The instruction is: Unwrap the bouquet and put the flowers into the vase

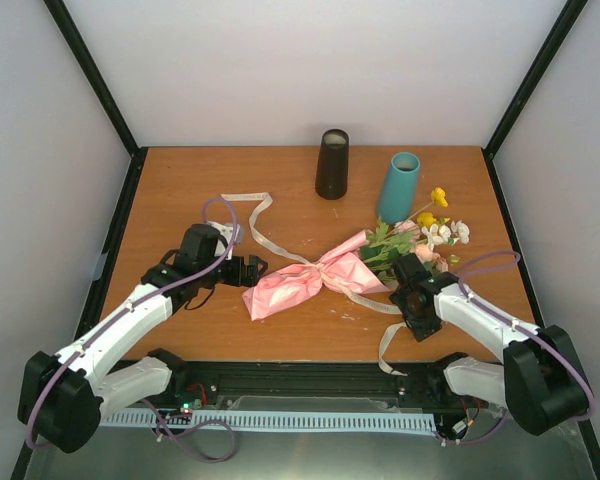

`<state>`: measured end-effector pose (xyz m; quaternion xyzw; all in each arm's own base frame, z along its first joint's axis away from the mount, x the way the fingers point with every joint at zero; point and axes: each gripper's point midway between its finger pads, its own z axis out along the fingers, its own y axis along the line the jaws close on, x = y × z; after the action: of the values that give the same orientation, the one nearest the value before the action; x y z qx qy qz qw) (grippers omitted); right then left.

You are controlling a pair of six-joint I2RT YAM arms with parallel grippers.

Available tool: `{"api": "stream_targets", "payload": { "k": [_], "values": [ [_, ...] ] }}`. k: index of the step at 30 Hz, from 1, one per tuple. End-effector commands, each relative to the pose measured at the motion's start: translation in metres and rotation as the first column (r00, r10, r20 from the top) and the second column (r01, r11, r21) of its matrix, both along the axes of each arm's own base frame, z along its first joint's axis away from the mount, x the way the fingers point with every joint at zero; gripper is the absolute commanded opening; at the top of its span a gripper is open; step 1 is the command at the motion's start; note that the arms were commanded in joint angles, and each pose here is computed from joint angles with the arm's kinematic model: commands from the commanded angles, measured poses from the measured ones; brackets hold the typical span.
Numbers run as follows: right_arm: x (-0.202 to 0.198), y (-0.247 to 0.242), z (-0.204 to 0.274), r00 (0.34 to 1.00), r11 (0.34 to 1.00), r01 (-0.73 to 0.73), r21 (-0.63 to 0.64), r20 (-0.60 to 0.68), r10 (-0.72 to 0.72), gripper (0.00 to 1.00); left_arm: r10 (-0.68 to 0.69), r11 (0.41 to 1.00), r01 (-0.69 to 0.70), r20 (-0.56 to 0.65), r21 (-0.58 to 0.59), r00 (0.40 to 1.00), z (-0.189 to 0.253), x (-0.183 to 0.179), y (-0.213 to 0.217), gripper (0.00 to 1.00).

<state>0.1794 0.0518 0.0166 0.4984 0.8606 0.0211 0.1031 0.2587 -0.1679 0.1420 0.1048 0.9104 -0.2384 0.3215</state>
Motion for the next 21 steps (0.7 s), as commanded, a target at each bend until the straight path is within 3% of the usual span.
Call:
{"api": "stream_targets", "payload": {
  "k": [1,7,13,21],
  "values": [
    [0.011,-0.004,0.002,1.000,1.000,0.015,-0.020,0.014,-0.014,0.80,0.004,1.000,-0.004,0.046,-0.012,0.999,0.012,0.004,-0.002,0.99],
    [0.013,-0.006,-0.004,0.999,0.998,-0.029,-0.051,-0.037,0.027,0.74,0.012,1.000,-0.011,0.055,-0.008,0.998,0.014,0.005,-0.001,0.98],
    [0.023,-0.006,-0.005,0.997,0.995,-0.073,-0.075,-0.046,0.069,0.60,0.014,1.000,-0.014,0.064,-0.005,0.998,0.015,0.006,-0.001,0.98],
    [0.027,-0.007,-0.008,0.987,0.984,-0.147,-0.103,-0.079,0.140,0.24,0.009,1.000,-0.009,0.069,-0.006,0.998,0.016,0.005,-0.001,0.97]
  ]
}}
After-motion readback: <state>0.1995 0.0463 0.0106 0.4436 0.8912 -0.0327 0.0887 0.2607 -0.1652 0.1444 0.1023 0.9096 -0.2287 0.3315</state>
